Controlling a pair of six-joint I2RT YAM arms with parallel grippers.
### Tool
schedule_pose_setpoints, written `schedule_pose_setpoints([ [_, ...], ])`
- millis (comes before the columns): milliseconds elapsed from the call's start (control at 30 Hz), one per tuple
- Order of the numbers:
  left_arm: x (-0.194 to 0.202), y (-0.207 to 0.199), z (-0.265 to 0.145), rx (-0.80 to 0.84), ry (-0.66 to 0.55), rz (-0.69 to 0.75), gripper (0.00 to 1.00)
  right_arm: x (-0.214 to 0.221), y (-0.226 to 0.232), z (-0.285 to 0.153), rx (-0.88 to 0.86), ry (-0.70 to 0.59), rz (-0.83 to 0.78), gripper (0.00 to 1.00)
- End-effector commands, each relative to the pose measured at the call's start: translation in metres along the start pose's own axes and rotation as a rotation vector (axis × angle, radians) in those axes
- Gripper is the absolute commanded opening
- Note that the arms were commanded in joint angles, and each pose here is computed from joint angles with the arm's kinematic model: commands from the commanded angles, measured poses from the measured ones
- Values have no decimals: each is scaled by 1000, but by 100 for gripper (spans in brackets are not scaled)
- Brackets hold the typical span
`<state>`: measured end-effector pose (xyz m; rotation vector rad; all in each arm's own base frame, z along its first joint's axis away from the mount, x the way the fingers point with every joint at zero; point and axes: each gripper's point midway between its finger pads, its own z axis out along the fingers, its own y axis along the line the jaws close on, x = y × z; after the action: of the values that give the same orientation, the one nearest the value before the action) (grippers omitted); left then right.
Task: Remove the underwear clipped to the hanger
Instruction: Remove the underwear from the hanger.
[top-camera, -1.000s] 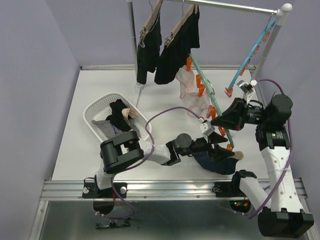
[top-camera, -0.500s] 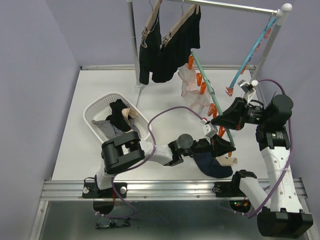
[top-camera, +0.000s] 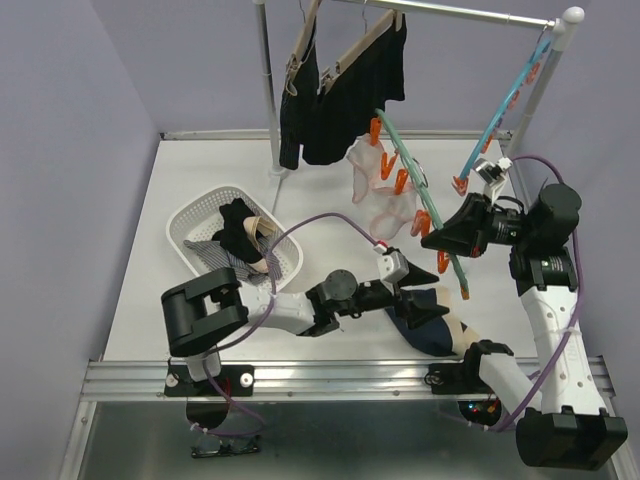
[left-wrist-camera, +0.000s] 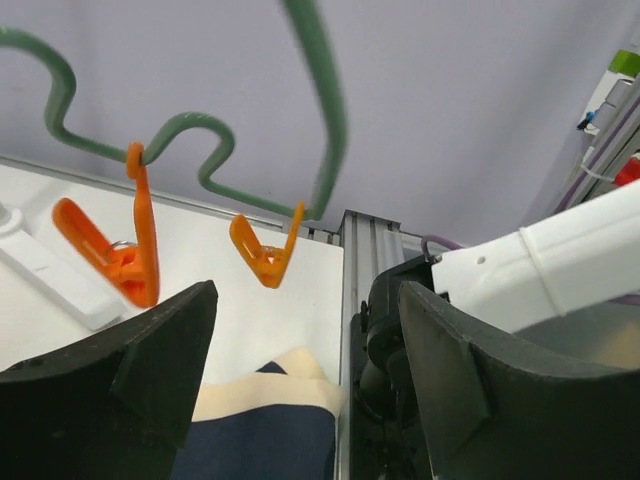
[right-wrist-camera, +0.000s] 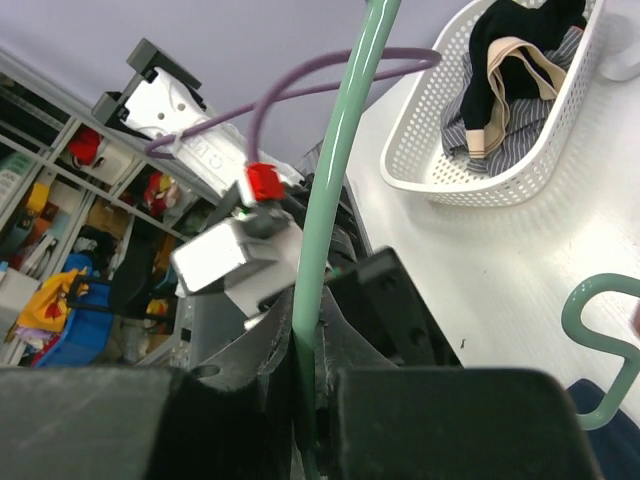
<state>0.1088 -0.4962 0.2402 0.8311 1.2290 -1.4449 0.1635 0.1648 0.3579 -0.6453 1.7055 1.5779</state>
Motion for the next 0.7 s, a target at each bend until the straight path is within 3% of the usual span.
schedule_pose_setpoints([
  [0, -31, -18, -21, 51, -48, 141, 86, -16, 17, -1, -18, 1, -183, 1],
  [233, -22, 1, -67, -84, 51, 238, 88, -24, 16, -1, -22, 6, -160, 1],
  [433, -70, 45, -102, -369, 36, 379, 90, -26, 9, -1, -13, 1, -127, 1],
  [667, -131, 87, -141, -596, -25, 399, 91, -32, 19, 0, 0, -16, -127, 1],
])
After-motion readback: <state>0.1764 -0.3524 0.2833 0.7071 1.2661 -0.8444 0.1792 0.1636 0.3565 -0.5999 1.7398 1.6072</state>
